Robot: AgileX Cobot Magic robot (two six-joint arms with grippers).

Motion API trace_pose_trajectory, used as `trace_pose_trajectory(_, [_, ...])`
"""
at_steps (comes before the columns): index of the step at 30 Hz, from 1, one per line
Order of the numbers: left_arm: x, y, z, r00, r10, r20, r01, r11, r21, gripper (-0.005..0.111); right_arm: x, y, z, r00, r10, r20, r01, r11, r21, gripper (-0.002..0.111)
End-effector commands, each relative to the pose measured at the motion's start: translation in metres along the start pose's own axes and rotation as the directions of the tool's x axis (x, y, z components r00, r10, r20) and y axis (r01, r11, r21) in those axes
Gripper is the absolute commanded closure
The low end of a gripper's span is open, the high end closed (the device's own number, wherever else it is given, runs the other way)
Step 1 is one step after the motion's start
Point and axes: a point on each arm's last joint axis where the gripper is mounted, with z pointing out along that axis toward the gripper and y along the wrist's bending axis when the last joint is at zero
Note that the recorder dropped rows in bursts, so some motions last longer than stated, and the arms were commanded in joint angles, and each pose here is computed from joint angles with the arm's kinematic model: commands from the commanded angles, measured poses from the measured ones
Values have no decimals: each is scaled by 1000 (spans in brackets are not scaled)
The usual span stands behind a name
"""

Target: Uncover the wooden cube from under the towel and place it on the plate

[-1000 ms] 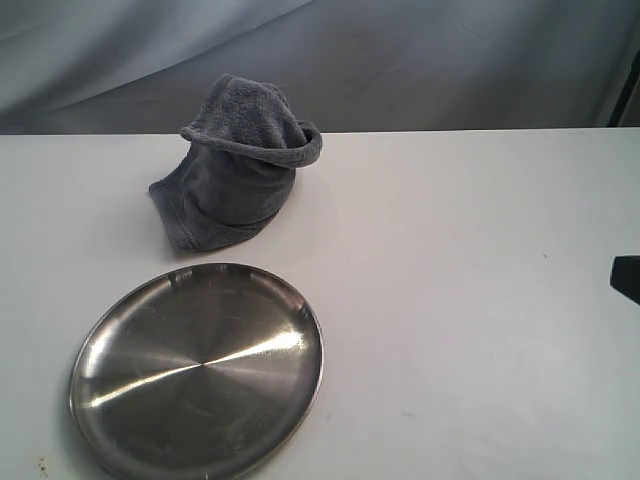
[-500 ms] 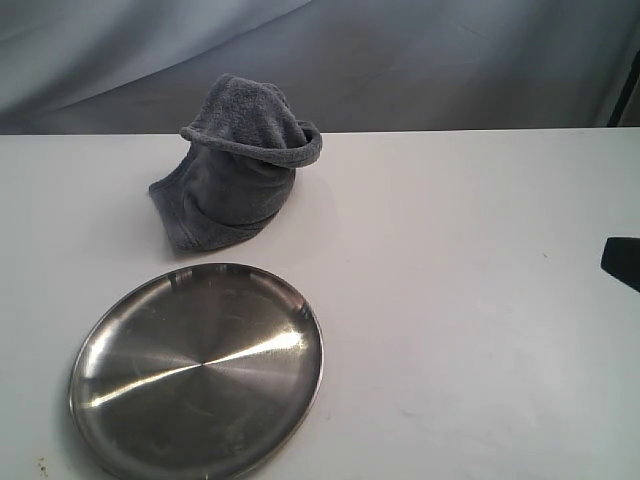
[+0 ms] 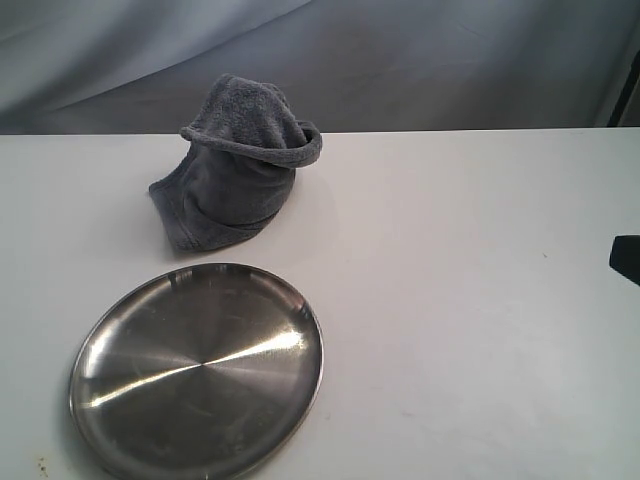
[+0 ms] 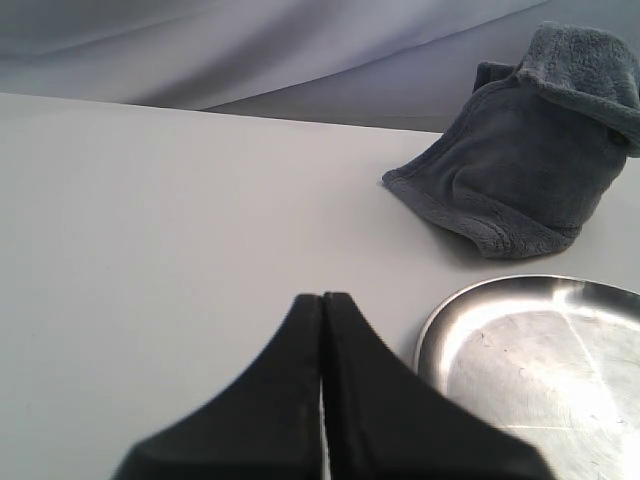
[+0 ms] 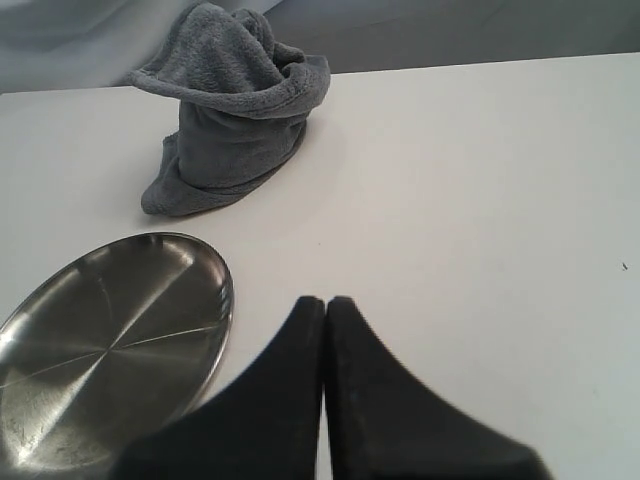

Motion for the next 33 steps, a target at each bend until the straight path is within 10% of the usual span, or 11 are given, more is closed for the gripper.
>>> trace_pose_trajectory(1, [1,0,0,1000,-7,4,7,1000,9,107,-3,0,-1,1000,-1,11,0,1000,3,108])
trace_pose_trajectory(33, [1,0,0,1000,-7,4,7,1000,9,107,0,-14,-2,999,41,-9,-39,987,158,108])
